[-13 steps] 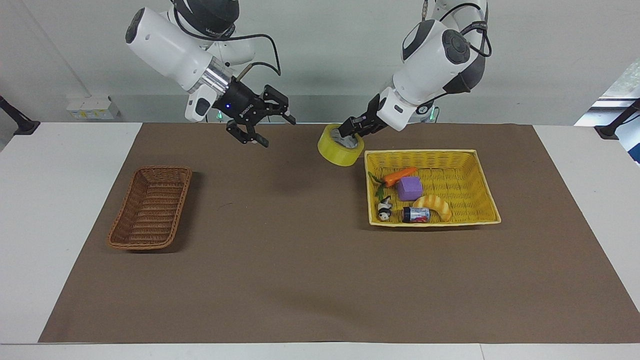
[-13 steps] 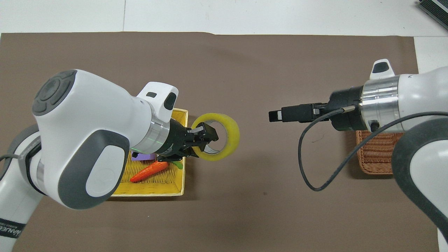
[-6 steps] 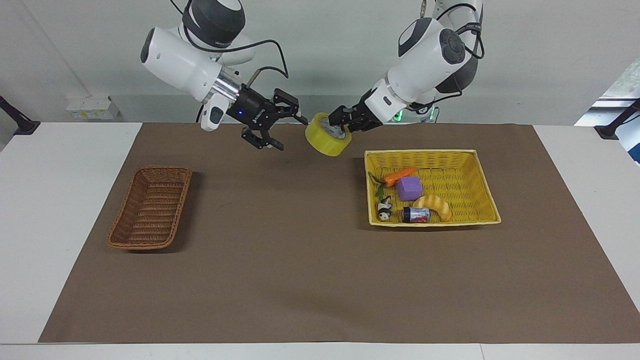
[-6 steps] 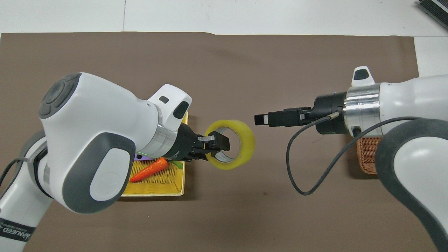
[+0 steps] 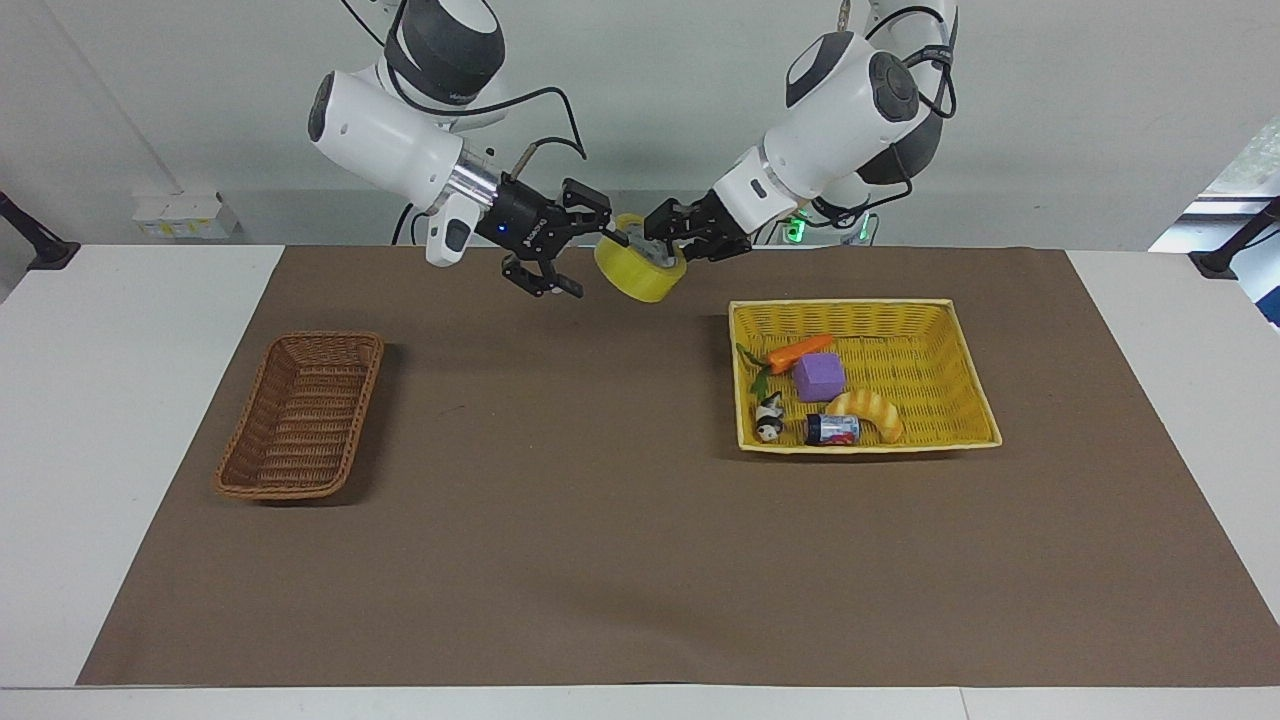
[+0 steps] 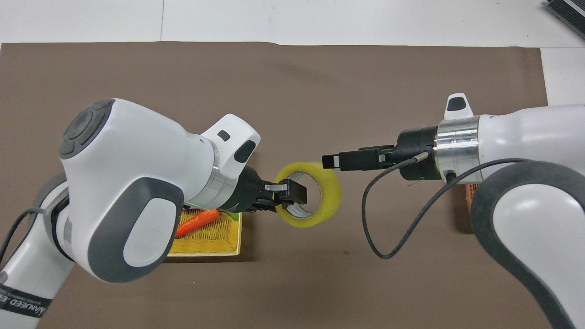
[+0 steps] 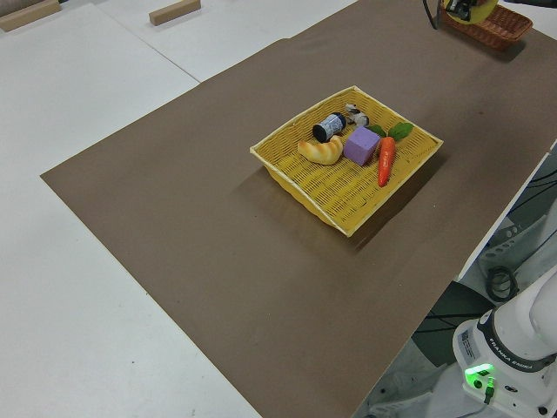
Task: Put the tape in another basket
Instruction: 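Grasp the tape rim with the right gripper beside the left gripper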
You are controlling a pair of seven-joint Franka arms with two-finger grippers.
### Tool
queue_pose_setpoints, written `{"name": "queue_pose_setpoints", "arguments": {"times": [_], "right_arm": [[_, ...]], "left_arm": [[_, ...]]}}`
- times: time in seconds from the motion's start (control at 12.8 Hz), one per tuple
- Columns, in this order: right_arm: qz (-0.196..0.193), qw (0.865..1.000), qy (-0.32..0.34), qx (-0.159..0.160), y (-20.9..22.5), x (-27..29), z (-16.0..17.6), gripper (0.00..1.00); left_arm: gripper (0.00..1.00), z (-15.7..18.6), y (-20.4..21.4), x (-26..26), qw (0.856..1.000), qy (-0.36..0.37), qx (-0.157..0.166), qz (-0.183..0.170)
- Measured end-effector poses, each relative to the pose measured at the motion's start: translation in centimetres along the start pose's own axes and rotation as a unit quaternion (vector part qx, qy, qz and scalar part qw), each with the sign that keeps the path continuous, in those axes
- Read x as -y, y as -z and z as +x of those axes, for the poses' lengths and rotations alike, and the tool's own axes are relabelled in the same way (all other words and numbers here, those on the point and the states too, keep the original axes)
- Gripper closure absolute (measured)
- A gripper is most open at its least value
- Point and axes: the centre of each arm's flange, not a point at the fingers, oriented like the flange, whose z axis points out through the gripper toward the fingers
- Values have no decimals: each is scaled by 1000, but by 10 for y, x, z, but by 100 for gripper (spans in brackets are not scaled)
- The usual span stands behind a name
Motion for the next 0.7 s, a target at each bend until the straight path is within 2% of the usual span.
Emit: {"name": "queue_pose_setpoints", "arguments": {"times": [0.39,0.47,0.55,0.62,0.7], "right_arm": [[4,1000,0,10,3,1,-7,0],[4,1000,-1,10,3,0,-8,8],[4,1000,-3,9,3,-1,-8,8],[4,1000,-4,9,4,0,-7,17],[4,1000,-6,8,4,1,-7,30]], "left_arm": [[76,-1,-1,-13,999,-7,-28,-16],[76,-1,-1,-14,999,-7,-29,-18],[76,0,0,-14,999,-6,-32,-21],[76,1,0,-14,999,-6,-35,-22],[76,2,-1,-15,999,-6,-38,-23]]}}
